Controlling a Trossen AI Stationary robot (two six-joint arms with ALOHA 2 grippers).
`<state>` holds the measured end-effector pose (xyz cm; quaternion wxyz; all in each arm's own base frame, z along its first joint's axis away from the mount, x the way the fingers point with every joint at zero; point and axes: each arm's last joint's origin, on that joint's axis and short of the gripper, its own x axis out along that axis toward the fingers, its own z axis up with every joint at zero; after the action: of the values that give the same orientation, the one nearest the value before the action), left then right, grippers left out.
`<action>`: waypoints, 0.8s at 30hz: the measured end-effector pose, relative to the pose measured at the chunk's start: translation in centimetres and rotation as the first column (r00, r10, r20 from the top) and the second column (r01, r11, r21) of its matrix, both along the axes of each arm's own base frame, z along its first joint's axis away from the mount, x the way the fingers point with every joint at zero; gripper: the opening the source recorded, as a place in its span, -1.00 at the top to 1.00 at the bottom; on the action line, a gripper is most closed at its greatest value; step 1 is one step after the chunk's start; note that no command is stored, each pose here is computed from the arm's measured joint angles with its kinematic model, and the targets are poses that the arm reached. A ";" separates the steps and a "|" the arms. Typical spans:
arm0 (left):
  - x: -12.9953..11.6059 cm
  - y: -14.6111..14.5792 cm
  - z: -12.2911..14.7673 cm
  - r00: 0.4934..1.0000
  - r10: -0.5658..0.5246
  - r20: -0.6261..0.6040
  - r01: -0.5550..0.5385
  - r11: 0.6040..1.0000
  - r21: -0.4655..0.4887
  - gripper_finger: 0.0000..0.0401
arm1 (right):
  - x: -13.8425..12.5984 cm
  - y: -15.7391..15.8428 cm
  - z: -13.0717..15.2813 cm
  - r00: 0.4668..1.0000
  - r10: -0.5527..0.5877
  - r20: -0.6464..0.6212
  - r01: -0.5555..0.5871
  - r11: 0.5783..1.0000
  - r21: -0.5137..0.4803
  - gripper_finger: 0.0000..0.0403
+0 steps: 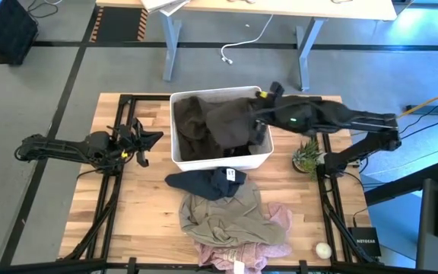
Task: Sort clothes
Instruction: Put the gray jacket into the laundry bin, then put the blue shorts into the laundry bin
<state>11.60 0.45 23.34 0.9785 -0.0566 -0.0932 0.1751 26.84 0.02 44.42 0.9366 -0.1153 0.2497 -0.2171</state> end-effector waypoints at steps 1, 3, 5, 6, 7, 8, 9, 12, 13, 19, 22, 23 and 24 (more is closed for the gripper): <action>0.0 0.0 0.0 1.000 0.000 -0.002 0.000 1.000 0.000 0.98 | -0.6 0.6 0.9 1.000 0.010 0.017 -0.010 1.000 0.024 -0.08; 0.0 0.0 0.0 1.000 0.000 -0.003 0.000 1.000 0.001 0.98 | -1.6 1.7 2.4 0.997 0.027 0.068 -0.033 0.995 0.095 -0.10; 0.0 0.0 0.0 1.000 0.000 -0.003 0.000 1.000 0.000 0.98 | -2.4 3.0 3.3 0.993 0.075 0.092 -0.090 0.981 0.171 -0.10; 0.0 0.0 0.0 1.000 0.000 -0.002 0.000 1.000 -0.001 0.98 | -2.7 3.7 3.4 0.989 0.108 0.098 -0.127 0.970 0.208 -0.10; 0.0 0.0 0.0 1.000 -0.001 -0.002 0.001 1.000 -0.005 0.98 | -2.8 4.4 3.4 0.985 0.140 0.101 -0.160 0.958 0.236 -0.09; 0.0 0.0 0.0 1.000 -0.001 -0.001 0.001 1.000 -0.007 0.98 | -3.0 5.2 3.3 0.981 0.169 0.097 -0.189 0.948 0.258 -0.08; 0.0 0.0 0.0 1.000 -0.002 0.000 0.002 1.000 -0.007 0.98 | -3.1 6.0 3.0 0.977 0.195 0.085 -0.211 0.939 0.272 -0.08; 0.0 0.0 0.0 1.000 -0.002 0.002 0.002 1.000 -0.009 0.98 | -3.2 8.6 1.7 0.965 0.262 0.034 -0.260 0.921 0.291 -0.05; 0.0 0.0 0.0 1.000 -0.002 0.001 0.002 1.000 -0.010 0.98 | -3.1 9.4 1.0 0.961 0.275 0.008 -0.265 0.920 0.290 -0.05; 0.0 0.0 0.0 1.000 -0.002 0.001 0.002 1.000 -0.007 0.98 | -2.0 13.6 -4.4 0.931 0.330 -0.154 -0.278 0.917 0.285 -0.04; 0.0 0.0 0.0 1.000 -0.001 0.001 0.001 1.000 -0.007 0.98 | -1.2 15.2 -7.8 0.902 0.342 -0.263 -0.275 0.926 0.260 -0.04; 0.0 0.0 0.0 1.000 -0.001 0.001 0.001 1.000 -0.007 0.98 | -0.9 15.7 -8.9 0.890 0.342 -0.300 -0.273 0.929 0.249 -0.04; 0.0 0.0 0.0 1.000 -0.002 0.001 0.002 1.000 -0.007 0.98 | -0.7 16.0 -10.0 0.879 0.341 -0.333 -0.272 0.932 0.238 -0.04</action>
<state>11.61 0.45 23.32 0.9784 -0.0601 -0.0929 0.1746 26.18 16.05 34.44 0.9020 -0.1053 0.4184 -0.0159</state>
